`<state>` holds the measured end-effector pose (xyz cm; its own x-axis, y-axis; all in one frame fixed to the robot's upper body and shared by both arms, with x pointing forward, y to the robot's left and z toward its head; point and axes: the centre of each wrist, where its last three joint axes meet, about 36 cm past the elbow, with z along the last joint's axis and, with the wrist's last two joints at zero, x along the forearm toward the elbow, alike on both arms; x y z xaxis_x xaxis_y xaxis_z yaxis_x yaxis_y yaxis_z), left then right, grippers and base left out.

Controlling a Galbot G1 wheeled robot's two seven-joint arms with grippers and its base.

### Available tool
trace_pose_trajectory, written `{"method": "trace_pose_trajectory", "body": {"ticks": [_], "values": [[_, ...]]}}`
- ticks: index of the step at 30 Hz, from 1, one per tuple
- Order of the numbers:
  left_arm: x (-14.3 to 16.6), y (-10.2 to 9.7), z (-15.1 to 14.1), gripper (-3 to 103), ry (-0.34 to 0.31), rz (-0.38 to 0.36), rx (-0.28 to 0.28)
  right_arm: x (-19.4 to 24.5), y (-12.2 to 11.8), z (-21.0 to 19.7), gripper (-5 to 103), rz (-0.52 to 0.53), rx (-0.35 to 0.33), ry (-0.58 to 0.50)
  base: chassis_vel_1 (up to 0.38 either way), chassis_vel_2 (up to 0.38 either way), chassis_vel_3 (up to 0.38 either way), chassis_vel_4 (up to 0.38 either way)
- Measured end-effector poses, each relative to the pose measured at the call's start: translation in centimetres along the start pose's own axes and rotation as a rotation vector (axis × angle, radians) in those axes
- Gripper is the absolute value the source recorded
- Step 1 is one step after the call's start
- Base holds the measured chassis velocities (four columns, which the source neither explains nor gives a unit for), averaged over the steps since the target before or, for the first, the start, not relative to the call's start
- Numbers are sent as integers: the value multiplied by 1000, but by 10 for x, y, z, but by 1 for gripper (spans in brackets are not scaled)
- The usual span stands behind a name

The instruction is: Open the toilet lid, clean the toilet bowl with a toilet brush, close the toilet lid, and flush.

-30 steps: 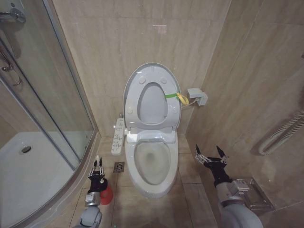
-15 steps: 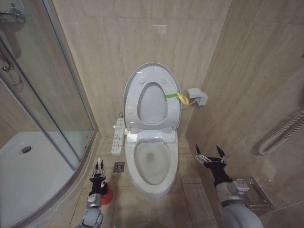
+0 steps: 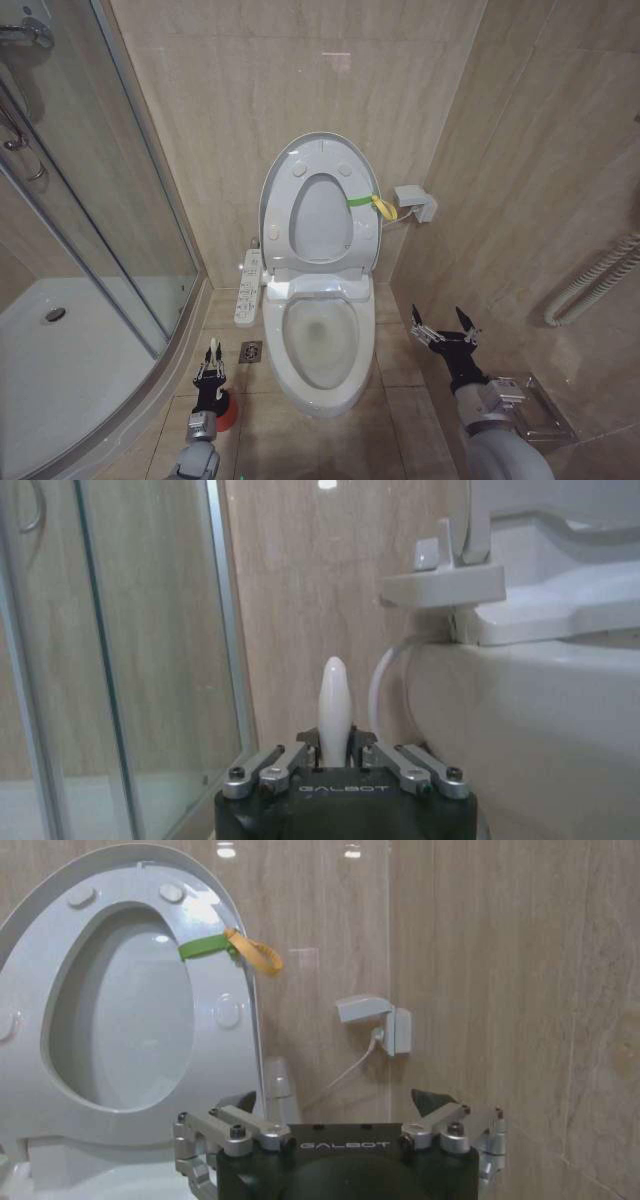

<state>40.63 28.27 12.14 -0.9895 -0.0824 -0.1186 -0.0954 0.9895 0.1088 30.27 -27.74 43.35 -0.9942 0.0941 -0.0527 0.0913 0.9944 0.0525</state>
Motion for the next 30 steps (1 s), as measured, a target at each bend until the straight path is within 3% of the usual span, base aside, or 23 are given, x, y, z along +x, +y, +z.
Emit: {"method": "trace_pose_trajectory", "body": {"ticks": [18, 27, 28, 30], "values": [[9, 8, 16, 20, 54, 67, -55, 0, 0, 0, 100, 0, 0, 0, 0, 0, 0, 0], [11, 16, 11, 20, 37, 58, -65, 0, 0, 0, 100, 0, 0, 0, 0, 0, 0, 0], [13, 17, 10, 26, 34, 54, -66, 0, 0, 0, 100, 0, 0, 0, 0, 0, 0, 0], [14, 17, 9, 26, 28, 45, -65, 0, 0, 0, 100, 0, 0, 0, 0, 0, 0, 0]]}}
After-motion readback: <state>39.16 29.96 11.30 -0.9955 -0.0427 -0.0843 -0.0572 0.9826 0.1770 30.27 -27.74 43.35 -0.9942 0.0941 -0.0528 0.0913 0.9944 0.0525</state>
